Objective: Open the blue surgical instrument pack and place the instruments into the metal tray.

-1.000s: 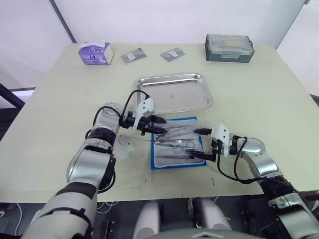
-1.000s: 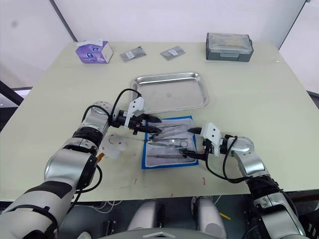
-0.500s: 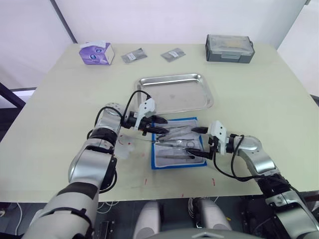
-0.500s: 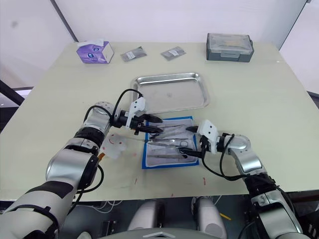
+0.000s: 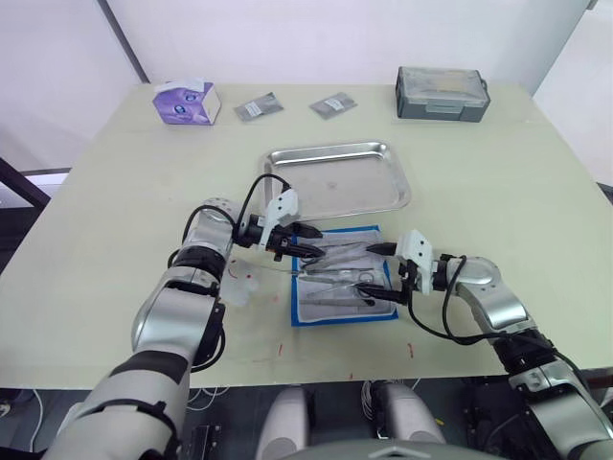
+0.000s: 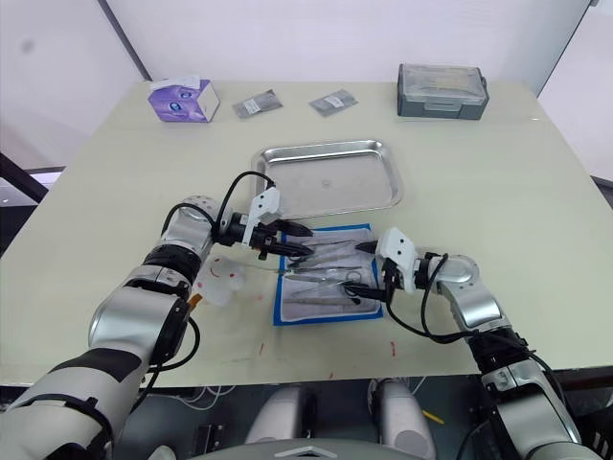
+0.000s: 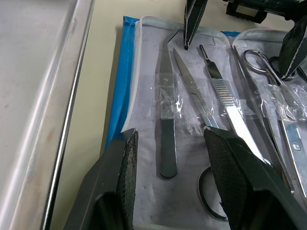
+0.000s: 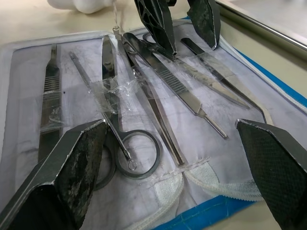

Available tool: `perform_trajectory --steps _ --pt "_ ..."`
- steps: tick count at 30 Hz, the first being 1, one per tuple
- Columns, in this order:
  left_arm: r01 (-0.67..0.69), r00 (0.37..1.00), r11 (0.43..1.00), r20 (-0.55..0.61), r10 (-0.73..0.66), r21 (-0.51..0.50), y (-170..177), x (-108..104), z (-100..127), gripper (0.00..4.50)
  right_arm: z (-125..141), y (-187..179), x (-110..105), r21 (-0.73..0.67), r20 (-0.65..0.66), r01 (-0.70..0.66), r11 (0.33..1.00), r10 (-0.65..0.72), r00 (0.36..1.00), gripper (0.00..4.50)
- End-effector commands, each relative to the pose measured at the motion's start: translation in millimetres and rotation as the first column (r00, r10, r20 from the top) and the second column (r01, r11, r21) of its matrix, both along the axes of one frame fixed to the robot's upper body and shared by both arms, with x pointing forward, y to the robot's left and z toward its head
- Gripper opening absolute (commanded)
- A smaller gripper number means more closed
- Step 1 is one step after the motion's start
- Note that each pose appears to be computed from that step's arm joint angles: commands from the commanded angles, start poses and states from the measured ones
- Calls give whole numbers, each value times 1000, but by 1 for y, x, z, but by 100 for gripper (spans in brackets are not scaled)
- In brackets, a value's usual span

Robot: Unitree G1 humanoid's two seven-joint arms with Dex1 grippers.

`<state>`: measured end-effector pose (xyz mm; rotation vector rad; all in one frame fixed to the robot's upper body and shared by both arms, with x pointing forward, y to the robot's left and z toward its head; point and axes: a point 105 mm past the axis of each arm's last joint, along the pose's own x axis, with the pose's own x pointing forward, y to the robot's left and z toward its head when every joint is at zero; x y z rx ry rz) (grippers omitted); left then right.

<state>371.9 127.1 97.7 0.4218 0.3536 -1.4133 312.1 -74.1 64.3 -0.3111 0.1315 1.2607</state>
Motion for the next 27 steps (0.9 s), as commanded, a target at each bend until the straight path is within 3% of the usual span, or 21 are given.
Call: perform_trajectory --steps 1,11,14,17,18,27 --pt "3 1000 1000 -19 -3 18 1 -2 -4 234 -53 -22 -15 -175 -138 12 985 -37 990 450" --pt "3 1000 1000 -24 -3 28 1 -2 -5 234 -59 -19 -17 -184 -153 11 983 -39 987 450" --pt "4 1000 1000 -31 -3 30 1 -2 -6 164 -59 -19 -17 -182 -153 13 983 -41 987 450" --pt "6 999 999 -36 -5 33 0 -2 -7 26 -58 -19 -17 -179 -152 15 984 -42 988 450" --pt "6 999 999 -36 -5 37 0 -2 -7 6 -58 -19 -17 -179 -151 15 984 -43 988 450" --pt "9 1000 998 -25 -7 60 -1 -1 -8 6 -59 -18 -18 -179 -155 16 984 -44 987 450"
